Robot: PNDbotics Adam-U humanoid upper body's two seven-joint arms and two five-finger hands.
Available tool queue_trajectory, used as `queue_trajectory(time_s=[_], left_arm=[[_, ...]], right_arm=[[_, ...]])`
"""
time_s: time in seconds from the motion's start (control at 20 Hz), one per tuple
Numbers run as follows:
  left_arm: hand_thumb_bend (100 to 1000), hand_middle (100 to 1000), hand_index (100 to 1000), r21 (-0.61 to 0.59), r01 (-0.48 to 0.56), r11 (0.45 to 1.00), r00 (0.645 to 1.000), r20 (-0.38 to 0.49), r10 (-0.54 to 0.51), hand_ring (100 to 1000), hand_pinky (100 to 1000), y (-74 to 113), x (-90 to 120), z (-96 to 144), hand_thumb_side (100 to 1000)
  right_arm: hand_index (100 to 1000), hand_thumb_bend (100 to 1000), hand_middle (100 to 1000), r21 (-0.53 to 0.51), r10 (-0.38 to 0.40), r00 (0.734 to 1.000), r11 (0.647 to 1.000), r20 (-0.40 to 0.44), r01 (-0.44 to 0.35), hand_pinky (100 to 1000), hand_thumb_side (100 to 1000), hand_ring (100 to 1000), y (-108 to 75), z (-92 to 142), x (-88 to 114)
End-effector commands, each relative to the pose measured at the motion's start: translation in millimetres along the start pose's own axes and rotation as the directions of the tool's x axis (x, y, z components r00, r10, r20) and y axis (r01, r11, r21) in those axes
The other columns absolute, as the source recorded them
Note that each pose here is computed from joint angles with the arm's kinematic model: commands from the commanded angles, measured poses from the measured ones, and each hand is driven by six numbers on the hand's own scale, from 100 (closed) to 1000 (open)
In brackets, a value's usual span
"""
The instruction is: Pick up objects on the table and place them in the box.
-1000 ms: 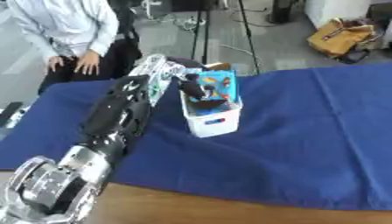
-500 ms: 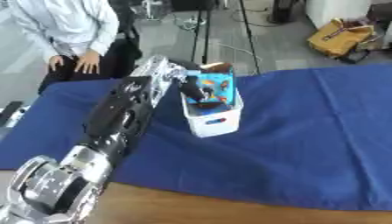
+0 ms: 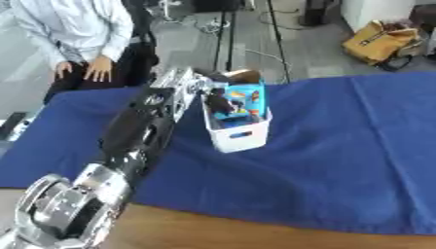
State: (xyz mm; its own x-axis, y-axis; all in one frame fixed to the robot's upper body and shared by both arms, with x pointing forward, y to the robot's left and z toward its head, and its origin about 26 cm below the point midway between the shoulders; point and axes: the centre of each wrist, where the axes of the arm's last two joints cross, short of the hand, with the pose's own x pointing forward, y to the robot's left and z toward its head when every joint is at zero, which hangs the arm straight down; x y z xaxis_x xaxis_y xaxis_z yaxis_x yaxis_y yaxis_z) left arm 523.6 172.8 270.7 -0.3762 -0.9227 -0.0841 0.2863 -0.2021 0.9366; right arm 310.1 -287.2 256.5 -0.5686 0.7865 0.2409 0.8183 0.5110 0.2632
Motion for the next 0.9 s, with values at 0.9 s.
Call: queue_trajectory(time_s=[0.9], left_arm=[[266,1000,1000,0.035,0.155,0.987,0.985,-0.086,-0.152,1000,1000,2.1,4,-3,824]], right_arm=[[606,100,603,-0.021,-0.017,1.000,1.000,0.013,0.017,836,856,745,-0.4,-7,5]])
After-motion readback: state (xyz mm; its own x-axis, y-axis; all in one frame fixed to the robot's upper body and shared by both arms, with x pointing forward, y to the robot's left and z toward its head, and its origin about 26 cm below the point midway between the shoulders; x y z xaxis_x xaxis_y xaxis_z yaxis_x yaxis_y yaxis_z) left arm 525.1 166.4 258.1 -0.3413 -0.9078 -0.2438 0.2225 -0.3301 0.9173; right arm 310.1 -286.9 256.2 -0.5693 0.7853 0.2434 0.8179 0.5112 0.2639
